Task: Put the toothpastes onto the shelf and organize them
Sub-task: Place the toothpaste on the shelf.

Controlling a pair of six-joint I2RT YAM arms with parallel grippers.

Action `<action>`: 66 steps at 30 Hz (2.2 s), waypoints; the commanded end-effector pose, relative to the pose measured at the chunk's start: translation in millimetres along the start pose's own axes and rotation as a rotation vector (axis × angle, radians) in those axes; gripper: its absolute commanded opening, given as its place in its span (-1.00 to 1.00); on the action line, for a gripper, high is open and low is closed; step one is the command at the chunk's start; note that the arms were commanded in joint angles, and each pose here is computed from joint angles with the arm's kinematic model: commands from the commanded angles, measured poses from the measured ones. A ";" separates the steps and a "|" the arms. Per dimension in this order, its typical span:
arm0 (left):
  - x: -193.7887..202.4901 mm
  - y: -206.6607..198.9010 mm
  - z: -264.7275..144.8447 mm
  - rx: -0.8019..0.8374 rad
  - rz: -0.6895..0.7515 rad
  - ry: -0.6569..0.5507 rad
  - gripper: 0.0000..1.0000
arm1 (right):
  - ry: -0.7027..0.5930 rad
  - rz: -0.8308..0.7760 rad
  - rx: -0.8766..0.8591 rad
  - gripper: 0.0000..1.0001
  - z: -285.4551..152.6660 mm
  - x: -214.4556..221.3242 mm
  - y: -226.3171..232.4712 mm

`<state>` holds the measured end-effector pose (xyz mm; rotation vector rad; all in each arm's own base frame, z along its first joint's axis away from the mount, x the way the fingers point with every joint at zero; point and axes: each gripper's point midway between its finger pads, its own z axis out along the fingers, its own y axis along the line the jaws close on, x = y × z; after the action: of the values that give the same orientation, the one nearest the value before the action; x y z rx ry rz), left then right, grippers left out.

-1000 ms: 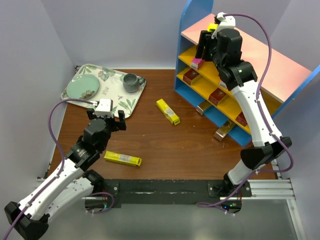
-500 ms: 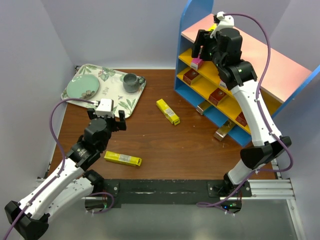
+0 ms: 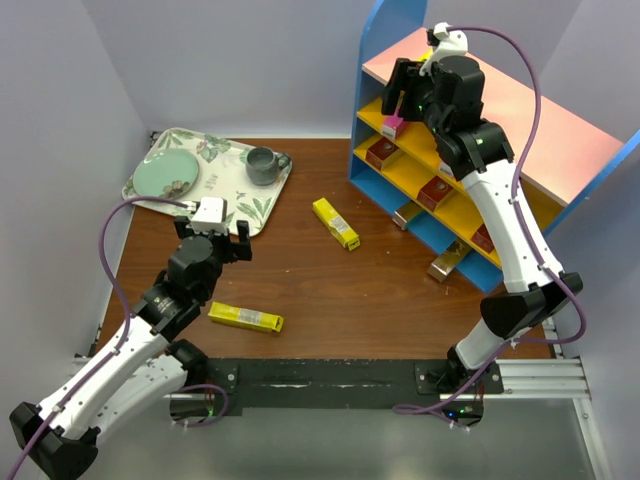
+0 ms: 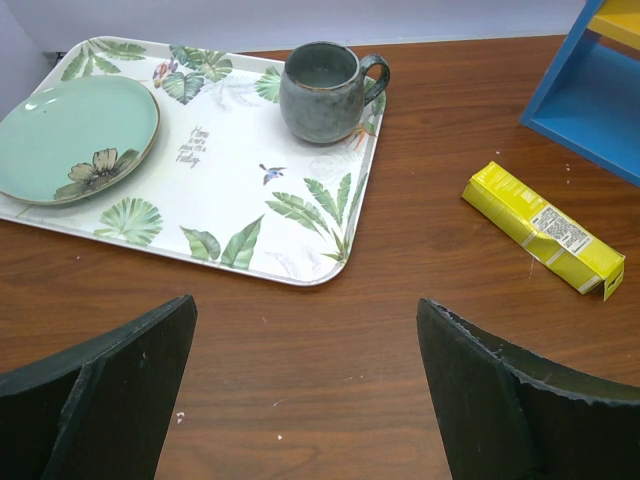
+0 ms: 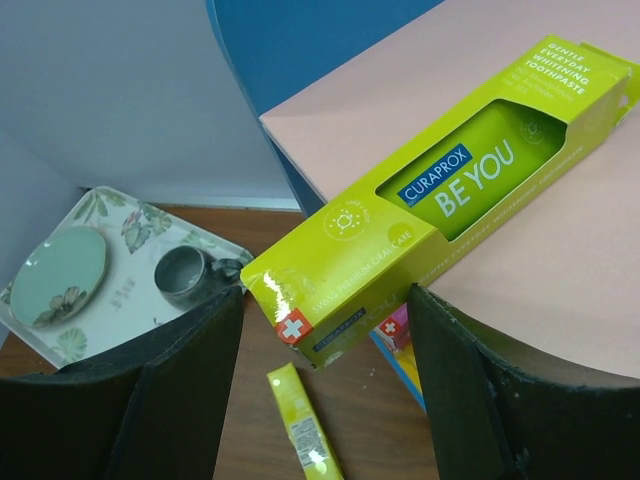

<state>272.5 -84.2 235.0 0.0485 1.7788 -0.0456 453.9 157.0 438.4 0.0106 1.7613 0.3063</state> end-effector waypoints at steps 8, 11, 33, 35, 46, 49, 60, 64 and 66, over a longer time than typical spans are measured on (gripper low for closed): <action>-6.1 1.6 0.9 -0.004 -0.006 -0.027 0.94 | -0.065 -0.003 0.048 0.27 8.7 -14.2 -6.8; -5.7 1.7 1.2 -0.004 -0.007 -0.027 0.94 | -0.075 -0.004 0.065 0.25 9.9 -15.3 -9.7; -6.7 1.8 0.8 -0.002 -0.008 -0.030 0.94 | -0.088 -0.052 0.152 0.20 20.6 -19.4 -28.5; -6.3 1.4 1.1 0.000 -0.007 -0.029 0.94 | -0.088 -0.053 0.156 0.20 20.3 -19.8 -30.3; -5.2 1.2 2.4 0.001 -0.005 -0.024 0.94 | -0.081 -0.056 0.173 0.20 25.3 -17.6 -38.2; -5.2 0.6 2.4 0.004 -0.005 -0.024 0.93 | -0.080 -0.059 0.164 0.20 23.6 -18.5 -37.3; -5.2 1.7 2.6 0.001 -0.006 -0.024 0.93 | -0.076 -0.065 -0.035 0.52 -15.3 -21.9 -6.5; -5.3 2.2 2.5 -0.001 -0.008 -0.024 0.93 | -0.050 -0.091 -0.135 0.62 -35.3 -7.7 9.3; -5.6 2.7 2.3 -0.002 -0.011 -0.025 0.93 | -0.033 -0.115 -0.175 0.65 -47.2 5.6 18.8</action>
<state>273.4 -83.3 234.6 0.0480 1.7810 -0.0496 438.1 147.8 436.2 -0.0774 1.7352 0.2915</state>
